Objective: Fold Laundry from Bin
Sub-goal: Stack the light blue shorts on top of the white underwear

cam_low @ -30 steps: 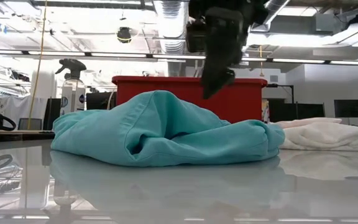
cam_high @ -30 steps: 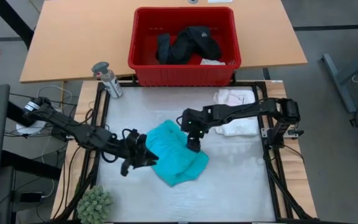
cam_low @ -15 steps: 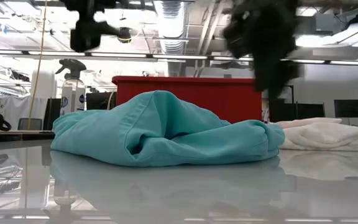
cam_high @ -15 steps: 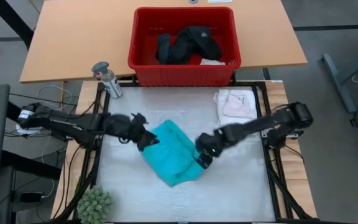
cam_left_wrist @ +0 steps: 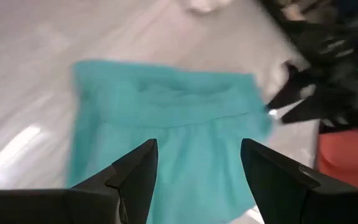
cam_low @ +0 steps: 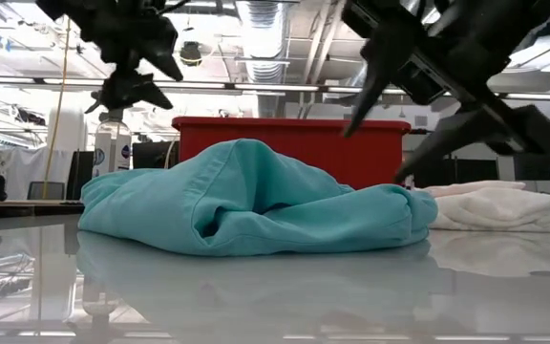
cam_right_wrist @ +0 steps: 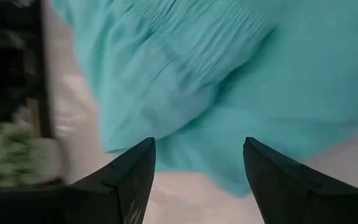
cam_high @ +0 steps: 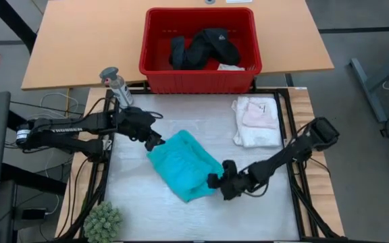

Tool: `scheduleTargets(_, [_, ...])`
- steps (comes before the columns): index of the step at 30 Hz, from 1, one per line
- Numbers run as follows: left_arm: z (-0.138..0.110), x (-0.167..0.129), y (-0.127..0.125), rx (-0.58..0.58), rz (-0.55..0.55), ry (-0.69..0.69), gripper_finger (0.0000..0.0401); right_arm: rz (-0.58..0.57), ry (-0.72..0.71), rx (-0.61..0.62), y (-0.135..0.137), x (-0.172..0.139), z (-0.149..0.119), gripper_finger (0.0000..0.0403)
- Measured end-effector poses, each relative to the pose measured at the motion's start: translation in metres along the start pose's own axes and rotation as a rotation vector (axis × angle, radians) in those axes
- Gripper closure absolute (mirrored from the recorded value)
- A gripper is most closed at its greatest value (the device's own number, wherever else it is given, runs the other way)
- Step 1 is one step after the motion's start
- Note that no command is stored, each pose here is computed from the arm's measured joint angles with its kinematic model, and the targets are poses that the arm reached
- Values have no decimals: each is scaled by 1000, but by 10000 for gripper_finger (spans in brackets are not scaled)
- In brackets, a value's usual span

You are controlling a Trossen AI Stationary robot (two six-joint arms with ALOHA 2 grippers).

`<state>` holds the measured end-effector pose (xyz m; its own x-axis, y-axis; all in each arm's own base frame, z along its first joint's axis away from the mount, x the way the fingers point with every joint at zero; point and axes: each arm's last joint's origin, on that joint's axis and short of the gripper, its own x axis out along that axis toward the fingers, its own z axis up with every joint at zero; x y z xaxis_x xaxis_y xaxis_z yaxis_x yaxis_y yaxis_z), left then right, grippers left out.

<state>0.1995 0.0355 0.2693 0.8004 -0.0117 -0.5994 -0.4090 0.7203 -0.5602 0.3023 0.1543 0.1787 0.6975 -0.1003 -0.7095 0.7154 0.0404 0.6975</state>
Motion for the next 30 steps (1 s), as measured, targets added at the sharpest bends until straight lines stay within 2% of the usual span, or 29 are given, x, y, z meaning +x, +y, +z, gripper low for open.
scheduleTargets(4, [8,-2,3,53,-89,3,177,43,-33,103,-9,15,-17,136])
scheduleTargets(10, [6,-4,18,92,37,39,168,65,-52,198,-16,10,-35,136])
scheduleTargets(14, [9,-1,28,63,-34,44,167,79,-68,226,-14,-6,-45,136])
scheduleTargets(17, [-2,8,41,36,-20,79,167,45,-73,199,-16,-12,-51,136])
scheduleTargets(20, [-9,16,53,-4,-19,57,167,0,-68,190,-18,-8,-48,136])
scheduleTargets(25, [-22,27,62,-82,-136,45,167,-8,-151,191,-15,-1,-32,136])
scheduleTargets(30, [-35,32,71,-74,-152,80,167,-19,-178,172,-11,4,-22,136])
